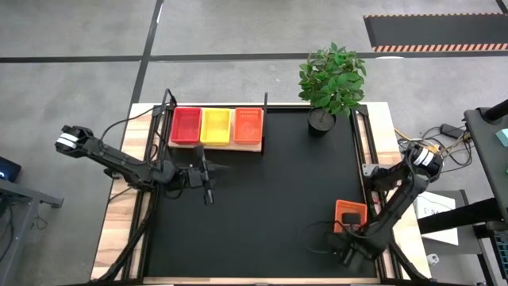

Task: Stack baskets on shelf by color
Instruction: Stack the orange bin on top of the other orange bins on the shelf

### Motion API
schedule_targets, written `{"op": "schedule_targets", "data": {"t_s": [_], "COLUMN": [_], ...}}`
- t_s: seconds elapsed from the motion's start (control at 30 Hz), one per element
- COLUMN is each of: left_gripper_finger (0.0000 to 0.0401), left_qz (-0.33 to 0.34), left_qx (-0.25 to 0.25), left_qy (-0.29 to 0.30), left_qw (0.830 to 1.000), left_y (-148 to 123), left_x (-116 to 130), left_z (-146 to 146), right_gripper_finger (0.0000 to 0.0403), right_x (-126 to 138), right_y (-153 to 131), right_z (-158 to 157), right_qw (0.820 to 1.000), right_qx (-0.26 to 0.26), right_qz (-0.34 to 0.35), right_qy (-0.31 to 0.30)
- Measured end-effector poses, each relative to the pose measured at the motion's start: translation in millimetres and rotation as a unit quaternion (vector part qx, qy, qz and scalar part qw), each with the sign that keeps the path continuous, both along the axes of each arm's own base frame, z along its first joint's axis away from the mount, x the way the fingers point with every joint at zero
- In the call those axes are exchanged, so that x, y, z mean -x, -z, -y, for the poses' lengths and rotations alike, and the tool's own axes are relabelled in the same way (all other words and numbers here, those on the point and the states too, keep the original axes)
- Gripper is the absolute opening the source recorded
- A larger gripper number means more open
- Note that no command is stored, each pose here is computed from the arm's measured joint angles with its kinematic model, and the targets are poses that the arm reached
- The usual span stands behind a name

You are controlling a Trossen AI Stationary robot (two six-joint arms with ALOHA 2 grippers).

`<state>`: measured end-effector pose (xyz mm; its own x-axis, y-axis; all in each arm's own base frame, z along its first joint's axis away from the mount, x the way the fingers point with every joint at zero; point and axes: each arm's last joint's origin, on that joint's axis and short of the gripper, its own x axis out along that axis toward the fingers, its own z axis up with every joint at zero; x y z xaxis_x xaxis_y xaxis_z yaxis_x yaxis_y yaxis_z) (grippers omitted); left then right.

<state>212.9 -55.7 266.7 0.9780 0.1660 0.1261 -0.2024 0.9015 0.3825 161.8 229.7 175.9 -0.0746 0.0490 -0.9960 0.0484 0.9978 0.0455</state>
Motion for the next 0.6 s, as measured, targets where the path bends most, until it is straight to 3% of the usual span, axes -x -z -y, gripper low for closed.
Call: {"op": "schedule_targets", "data": {"t_s": [0.2, 0.4, 0.6], "left_gripper_finger": [0.0063, 0.0063, 0.0063], "left_qz": [0.018, 0.015, 0.027], "left_qx": [-0.001, -0.004, -0.002], "left_qy": [-0.003, -0.004, -0.006], "left_qw": [1.0, 1.0, 1.0], "left_y": [-6, -5, -12], "left_x": [0, 0, -1], "left_z": [-1, -1, -2], "right_gripper_finger": [0.012, 0.0024, 0.0009], "right_x": [-7, -10, -21], "right_y": [20, 23, 6], "right_z": [14, 12, 3], "right_qw": [1.0, 0.999, 0.996], "right_qx": [-0.012, -0.028, -0.028], "right_qz": [0.016, 0.033, 0.082], "right_qy": [-0.017, 0.014, 0.032]}}
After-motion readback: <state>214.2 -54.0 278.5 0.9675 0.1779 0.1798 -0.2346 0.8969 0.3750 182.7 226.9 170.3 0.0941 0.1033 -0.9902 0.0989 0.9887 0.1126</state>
